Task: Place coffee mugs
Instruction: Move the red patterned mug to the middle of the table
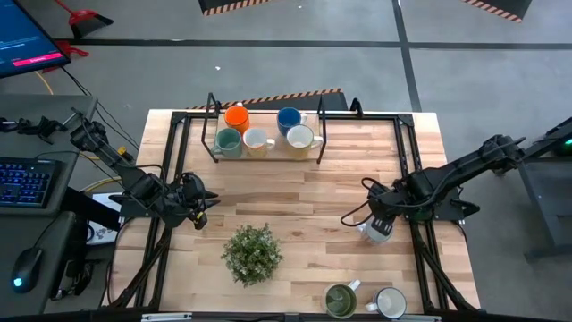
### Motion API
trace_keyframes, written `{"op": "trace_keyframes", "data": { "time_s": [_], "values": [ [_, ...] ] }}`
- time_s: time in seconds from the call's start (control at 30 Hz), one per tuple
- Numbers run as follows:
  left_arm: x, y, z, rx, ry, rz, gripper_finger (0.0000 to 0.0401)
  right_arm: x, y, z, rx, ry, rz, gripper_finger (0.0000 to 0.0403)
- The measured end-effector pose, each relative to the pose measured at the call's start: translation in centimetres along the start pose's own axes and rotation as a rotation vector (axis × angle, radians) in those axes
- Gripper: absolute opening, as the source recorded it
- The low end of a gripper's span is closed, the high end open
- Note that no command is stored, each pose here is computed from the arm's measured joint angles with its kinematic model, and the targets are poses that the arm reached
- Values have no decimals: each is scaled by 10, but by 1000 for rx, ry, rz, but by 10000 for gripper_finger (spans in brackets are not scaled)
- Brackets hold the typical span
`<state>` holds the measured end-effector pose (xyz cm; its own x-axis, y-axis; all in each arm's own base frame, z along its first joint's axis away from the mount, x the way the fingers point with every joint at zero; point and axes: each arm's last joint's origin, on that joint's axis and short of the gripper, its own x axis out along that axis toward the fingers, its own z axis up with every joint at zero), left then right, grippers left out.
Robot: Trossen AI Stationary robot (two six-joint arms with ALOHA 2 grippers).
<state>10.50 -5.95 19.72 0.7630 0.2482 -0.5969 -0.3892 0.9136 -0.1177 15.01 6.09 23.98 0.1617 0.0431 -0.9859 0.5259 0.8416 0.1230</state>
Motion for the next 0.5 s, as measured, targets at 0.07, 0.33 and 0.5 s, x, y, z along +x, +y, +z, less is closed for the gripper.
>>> {"op": "trace_keyframes", "data": {
  "time_s": [0.07, 0.33, 0.5],
  "values": [
    [0, 0, 0, 0, 0, 0, 81, 0, 0, 0, 11, 4, 2, 108],
    [0, 0, 0, 0, 0, 0, 81, 8, 1, -1, 17, 39, -7, 108],
    [0, 0, 0, 0, 0, 0, 81, 25, 3, -2, 10, 59, 2, 108]
  ]
}}
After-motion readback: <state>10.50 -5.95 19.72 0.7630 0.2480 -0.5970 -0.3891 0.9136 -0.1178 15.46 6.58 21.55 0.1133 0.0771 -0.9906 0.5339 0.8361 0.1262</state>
